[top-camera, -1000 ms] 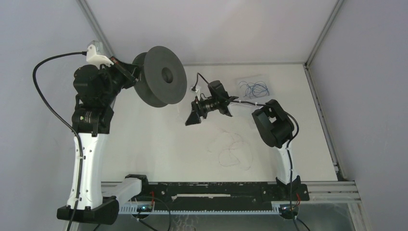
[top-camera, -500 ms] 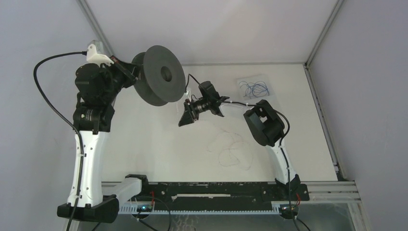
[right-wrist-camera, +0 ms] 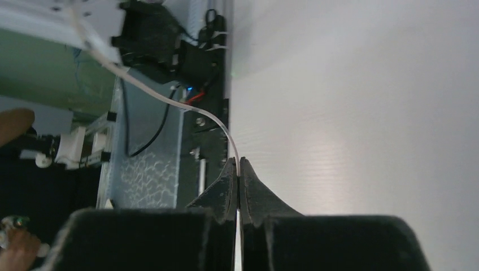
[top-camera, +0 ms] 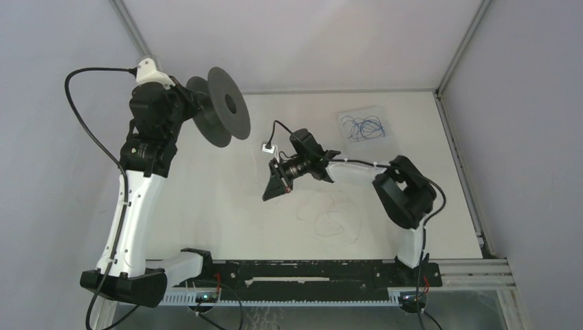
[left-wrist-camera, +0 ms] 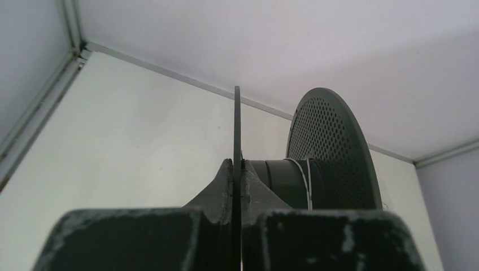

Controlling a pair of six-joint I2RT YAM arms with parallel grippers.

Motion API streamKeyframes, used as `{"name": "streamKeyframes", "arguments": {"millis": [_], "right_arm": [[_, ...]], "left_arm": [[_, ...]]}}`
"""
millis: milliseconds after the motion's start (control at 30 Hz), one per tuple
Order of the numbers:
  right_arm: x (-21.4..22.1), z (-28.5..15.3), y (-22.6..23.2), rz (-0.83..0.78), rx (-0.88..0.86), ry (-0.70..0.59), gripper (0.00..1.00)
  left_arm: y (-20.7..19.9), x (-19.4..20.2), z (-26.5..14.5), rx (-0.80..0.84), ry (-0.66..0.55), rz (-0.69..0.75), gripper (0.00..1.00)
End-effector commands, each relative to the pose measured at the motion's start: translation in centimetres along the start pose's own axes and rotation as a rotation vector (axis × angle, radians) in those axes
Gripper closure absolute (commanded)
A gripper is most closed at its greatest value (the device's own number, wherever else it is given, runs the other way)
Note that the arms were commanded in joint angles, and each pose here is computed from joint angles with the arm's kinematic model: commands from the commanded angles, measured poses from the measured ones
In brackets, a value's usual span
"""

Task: Wrap the cables
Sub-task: Wrap the cable around the cable reel.

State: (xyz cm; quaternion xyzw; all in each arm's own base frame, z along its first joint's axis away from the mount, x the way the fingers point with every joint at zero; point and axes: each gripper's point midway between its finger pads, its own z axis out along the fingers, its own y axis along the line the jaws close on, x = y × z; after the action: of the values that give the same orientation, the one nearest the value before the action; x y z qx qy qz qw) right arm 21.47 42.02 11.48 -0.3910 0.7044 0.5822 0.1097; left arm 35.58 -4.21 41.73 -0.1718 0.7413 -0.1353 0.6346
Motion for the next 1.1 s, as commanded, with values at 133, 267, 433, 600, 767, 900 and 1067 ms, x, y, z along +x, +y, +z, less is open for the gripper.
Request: {"name": "streamKeyframes", "arguments": {"millis": [133, 267, 433, 600, 767, 900, 1067], "right_arm": [[-3.3, -3.5, 12.2, -0.292, -0.062, -0.005, 1.00], [-5.7, -5.3, 15.3, -0.366, -0.013, -0.009, 1.00], [-10.5, -8.0, 17.5, -0.453, 0.097, -0.064, 1.00], [-15.9, -11.6, 18.1, -0.516, 0.239, -0.188, 1.00], [-20.4, -15.2, 16.6, -0.514, 0.383, -0.309, 1.00], [-23.1, -17.8, 13.5, -0.488, 0.498, -0.369, 1.00], [-25.2, -20.4, 8.5, -0.469, 0.627, -0.405, 1.00]], "left_arm": [[-1.2, -6.8, -1.0, -0.088, -0.311, 0.202, 1.00], [-1.7, -4.8, -0.5, -0.115, -0.312, 0.289, 1.00], [-3.3, -2.0, -0.3, -0.073, -0.290, 0.411, 1.00], [-5.5, 2.4, -0.7, 0.043, -0.241, 0.545, 1.00], [-7.2, 5.4, -1.4, 0.160, -0.200, 0.643, 1.00], [-8.1, 7.3, -2.0, 0.243, -0.161, 0.668, 1.00], [-9.6, 8.7, -3.3, 0.373, -0.108, 0.639, 1.00]]}}
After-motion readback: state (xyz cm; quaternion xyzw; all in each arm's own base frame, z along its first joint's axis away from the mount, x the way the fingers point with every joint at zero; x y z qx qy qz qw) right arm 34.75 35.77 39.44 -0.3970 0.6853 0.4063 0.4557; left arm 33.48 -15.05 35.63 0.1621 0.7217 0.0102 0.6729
